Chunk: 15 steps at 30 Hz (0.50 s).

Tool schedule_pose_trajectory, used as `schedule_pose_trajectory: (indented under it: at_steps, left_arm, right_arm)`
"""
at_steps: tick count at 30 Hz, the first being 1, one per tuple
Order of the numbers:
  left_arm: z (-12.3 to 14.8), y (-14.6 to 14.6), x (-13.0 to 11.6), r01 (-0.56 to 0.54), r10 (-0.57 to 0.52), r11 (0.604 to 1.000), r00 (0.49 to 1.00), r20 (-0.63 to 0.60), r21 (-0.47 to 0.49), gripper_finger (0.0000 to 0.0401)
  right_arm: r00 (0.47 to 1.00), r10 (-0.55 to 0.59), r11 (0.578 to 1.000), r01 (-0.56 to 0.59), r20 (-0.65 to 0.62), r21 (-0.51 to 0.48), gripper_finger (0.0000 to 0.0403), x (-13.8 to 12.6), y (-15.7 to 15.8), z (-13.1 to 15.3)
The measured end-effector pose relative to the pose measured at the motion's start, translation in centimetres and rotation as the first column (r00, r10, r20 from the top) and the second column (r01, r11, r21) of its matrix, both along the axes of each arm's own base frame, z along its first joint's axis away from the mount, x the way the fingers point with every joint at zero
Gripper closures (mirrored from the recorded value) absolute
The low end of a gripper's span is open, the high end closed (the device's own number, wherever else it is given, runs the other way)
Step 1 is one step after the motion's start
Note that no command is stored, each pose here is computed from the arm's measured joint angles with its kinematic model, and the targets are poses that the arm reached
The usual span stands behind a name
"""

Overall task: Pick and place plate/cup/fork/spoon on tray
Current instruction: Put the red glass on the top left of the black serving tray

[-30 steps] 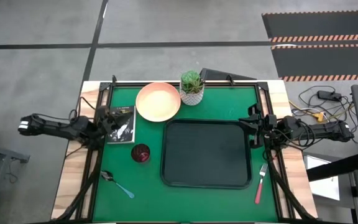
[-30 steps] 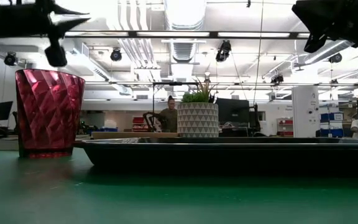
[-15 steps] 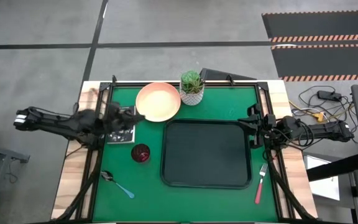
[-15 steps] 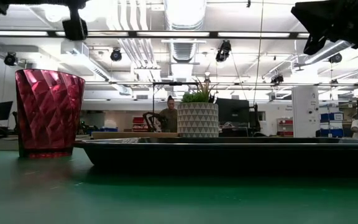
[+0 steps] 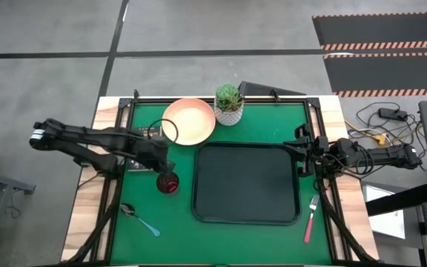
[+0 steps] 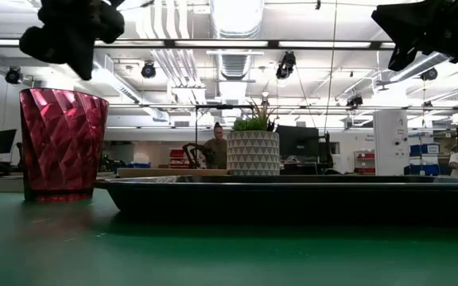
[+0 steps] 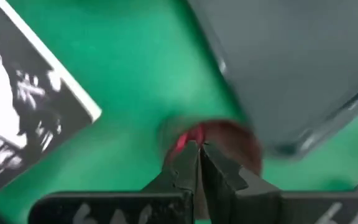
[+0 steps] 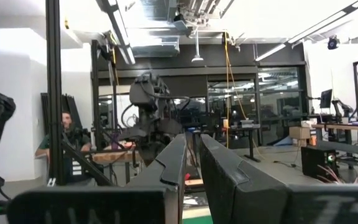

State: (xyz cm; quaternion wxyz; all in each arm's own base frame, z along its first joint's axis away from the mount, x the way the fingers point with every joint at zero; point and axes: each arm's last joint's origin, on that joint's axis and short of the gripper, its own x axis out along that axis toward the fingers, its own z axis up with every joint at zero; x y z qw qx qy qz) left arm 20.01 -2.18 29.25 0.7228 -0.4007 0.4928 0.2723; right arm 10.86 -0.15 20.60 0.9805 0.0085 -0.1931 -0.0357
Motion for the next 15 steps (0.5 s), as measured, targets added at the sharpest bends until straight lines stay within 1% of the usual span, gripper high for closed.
schedule_pose_trajectory:
  at_steps: [2, 4, 7, 11, 15]
  left_arm:
    - [-0.6, -0.3, 0.7, 0.061, -0.062, 0.998, 0.997, -0.039, -0.035, 0.04]
    - [-1.2, -0.4, 1.1, 0.086, -0.09, 0.995, 0.993, -0.074, -0.058, 0.04]
    - [-1.8, -0.5, 1.6, 0.123, -0.128, 0.991, 0.986, -0.105, -0.054, 0.04]
    - [-2.2, -0.5, 1.9, 0.148, -0.153, 0.988, 0.981, -0.122, -0.049, 0.04]
    - [-2.1, -0.5, 1.7, 0.155, -0.16, 0.987, 0.979, -0.124, -0.049, 0.04]
  right_arm:
    - [1.0, 0.0, 1.0, 0.0, -0.001, 0.0, 0.0367, 0.0, 0.0, 0.0]
    - [1.0, 0.0, 1.0, 0.0, -0.002, 0.0, 0.0367, 0.0, 0.0, 0.0]
    - [1.0, 0.0, 1.0, 0.0, -0.002, 0.001, 0.0367, 0.0, 0.0, 0.0]
    - [1.0, 0.004, 1.0, -0.004, -0.004, 0.01, 0.0367, 0.0, 0.0, 0.0]
    - [1.0, 0.006, 1.0, -0.006, -0.004, 0.015, 0.0367, 0.0, 0.0, 0.0]
